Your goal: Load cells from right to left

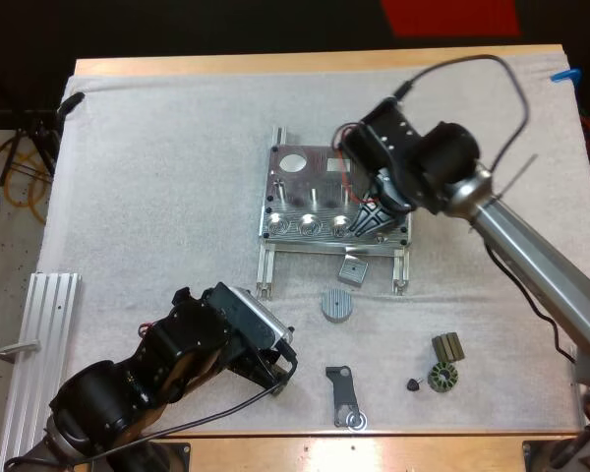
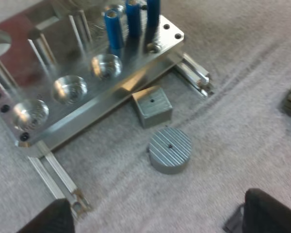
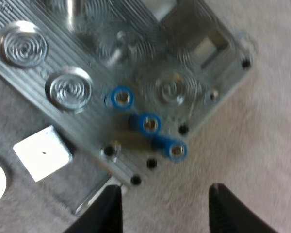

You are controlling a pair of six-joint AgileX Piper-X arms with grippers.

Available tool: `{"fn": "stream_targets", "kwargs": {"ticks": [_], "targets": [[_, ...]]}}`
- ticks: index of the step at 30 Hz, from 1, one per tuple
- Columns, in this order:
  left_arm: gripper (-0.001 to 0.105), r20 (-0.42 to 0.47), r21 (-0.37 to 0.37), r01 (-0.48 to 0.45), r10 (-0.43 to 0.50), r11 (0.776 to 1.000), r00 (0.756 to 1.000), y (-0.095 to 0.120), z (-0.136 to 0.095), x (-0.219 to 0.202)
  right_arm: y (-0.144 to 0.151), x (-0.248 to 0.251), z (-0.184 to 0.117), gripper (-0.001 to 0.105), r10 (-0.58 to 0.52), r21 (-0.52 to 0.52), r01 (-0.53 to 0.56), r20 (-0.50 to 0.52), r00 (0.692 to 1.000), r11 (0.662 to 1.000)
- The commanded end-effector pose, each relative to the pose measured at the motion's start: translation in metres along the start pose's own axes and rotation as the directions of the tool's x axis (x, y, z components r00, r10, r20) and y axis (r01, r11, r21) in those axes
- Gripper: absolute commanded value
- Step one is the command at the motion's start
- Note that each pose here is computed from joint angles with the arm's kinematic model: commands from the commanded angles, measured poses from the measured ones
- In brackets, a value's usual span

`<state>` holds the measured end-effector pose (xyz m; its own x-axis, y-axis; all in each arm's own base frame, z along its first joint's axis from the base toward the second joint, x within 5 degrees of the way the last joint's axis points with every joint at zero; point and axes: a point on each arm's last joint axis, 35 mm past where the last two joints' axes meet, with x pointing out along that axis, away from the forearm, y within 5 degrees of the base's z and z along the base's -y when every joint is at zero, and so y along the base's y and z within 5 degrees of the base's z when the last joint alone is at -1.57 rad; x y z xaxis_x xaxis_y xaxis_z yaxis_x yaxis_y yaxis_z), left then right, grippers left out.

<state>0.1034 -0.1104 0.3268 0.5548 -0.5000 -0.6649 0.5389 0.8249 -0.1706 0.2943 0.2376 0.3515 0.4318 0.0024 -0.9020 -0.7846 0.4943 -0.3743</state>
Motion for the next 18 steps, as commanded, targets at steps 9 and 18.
{"fn": "stream_targets", "kwargs": {"ticks": [9, 18], "targets": [[0.070, 0.115, 0.110, -0.035, 0.022, 0.993, 0.993, -0.002, 0.014, -0.007, -0.020, -0.057, -0.035, 0.041, -0.033, 0.185, 0.020, 0.066, 0.997, 0.983], [0.070, 0.258, 0.314, -0.163, 0.081, 0.935, 0.963, -0.002, 0.040, -0.028, -0.057, -0.097, -0.090, 0.041, -0.075, 0.342, 0.040, 0.088, 0.993, 0.939]]}}
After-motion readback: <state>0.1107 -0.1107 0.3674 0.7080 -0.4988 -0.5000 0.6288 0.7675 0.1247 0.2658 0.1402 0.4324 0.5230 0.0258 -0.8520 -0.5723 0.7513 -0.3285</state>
